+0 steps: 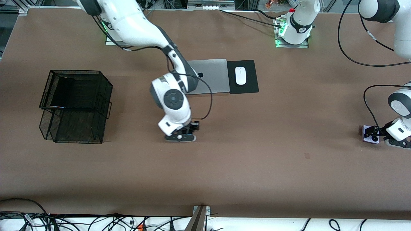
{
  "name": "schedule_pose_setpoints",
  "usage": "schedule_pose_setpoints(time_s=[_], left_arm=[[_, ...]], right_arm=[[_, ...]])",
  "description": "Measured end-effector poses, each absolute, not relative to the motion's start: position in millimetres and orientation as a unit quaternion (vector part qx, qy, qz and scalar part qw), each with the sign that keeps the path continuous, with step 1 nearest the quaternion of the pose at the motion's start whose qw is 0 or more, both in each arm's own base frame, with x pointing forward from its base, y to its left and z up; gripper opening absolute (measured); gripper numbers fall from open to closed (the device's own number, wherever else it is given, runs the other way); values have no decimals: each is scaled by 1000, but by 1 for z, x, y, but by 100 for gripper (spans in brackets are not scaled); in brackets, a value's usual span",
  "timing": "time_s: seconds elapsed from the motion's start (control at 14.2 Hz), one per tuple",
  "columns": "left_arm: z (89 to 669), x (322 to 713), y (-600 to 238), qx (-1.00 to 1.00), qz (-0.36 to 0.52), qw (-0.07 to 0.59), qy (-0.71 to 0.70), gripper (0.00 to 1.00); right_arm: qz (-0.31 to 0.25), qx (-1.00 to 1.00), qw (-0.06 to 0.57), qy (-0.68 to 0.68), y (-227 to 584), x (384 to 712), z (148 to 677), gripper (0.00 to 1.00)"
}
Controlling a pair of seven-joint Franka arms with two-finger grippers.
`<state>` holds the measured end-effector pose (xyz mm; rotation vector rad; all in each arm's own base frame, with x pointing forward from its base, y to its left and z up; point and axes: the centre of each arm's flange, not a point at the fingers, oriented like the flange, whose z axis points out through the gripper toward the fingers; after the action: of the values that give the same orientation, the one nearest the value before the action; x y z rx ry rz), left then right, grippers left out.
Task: Place phones with both arms
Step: 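Carry the flip phone into the basket while the left gripper grasps the white phone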
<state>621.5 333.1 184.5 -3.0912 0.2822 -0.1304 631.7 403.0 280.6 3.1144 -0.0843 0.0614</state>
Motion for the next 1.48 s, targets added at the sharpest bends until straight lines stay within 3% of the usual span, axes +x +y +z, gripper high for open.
schedule_pose_setpoints(time_s=[0.28, 0.49, 0.92, 1.48], left_arm=[[187, 624, 333, -995, -47, 20, 87, 100], [185, 625, 333, -995, -51, 23, 83, 100], [176, 625, 327, -996, -47, 18, 72, 100], [171, 624, 325, -996, -44, 15, 72, 100]], right_arm=[[-44, 997, 60, -33, 321, 638, 374, 80], [-81, 994, 75, -23, 246, 631, 411, 80], [-150, 985, 76, -35, 93, 582, 396, 80], [-166, 984, 61, -31, -25, 538, 363, 80]])
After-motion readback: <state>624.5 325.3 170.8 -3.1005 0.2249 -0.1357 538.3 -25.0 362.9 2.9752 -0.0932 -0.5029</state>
